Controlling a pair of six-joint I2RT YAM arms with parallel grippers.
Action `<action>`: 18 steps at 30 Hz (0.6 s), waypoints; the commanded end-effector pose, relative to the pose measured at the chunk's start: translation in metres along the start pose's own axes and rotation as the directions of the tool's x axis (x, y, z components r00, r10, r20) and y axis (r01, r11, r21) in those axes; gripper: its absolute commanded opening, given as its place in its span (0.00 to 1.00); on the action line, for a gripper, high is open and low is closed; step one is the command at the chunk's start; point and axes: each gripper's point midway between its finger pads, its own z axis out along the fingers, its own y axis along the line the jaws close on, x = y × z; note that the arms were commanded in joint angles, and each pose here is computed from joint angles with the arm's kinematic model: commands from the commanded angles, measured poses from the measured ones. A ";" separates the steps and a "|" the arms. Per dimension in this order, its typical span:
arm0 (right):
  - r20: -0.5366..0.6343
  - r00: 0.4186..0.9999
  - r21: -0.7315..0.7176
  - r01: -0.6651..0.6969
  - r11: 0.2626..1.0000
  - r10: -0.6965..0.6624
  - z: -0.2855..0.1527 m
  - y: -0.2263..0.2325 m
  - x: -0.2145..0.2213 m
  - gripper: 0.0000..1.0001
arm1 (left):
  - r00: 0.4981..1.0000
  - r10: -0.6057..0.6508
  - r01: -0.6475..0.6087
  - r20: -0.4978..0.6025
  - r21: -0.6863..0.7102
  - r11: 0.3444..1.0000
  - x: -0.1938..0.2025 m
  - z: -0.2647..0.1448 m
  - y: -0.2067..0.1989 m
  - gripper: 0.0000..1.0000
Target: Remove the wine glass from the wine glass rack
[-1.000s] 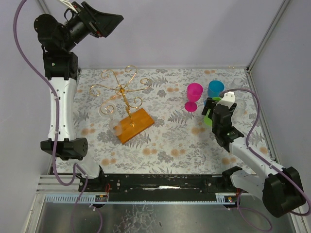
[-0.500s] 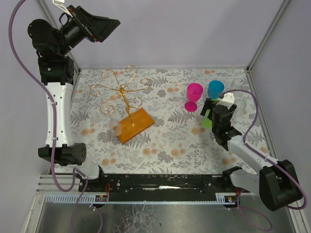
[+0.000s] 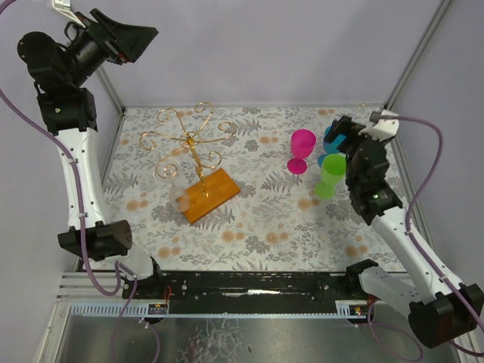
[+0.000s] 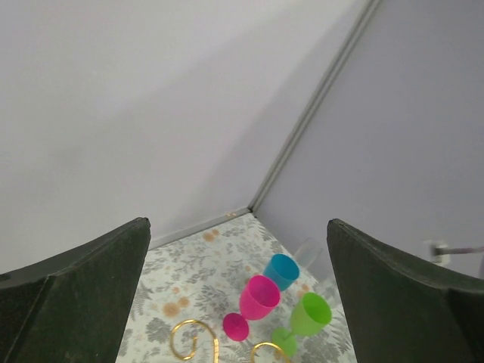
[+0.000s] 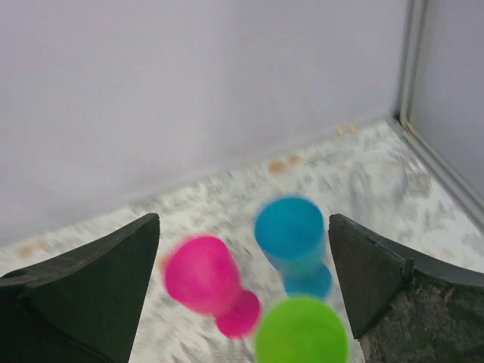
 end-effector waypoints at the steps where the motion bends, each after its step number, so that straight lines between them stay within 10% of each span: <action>1: 0.125 0.989 -0.091 -0.068 0.994 0.079 -0.001 0.038 -0.112 0.99 | 0.999 0.050 -0.051 -0.016 -0.067 0.996 -0.007 -0.020 0.021 0.99; 9: -0.262 0.960 -0.381 -0.200 0.902 0.102 0.019 0.149 -0.119 0.99 | 0.996 -0.034 0.013 -0.080 -0.252 0.968 0.016 -0.081 0.047 0.98; 18: -0.405 0.906 -0.468 -0.322 0.823 0.123 0.023 0.186 -0.089 0.99 | 0.956 -0.266 0.213 -0.124 -0.327 0.920 0.061 -0.143 0.021 0.95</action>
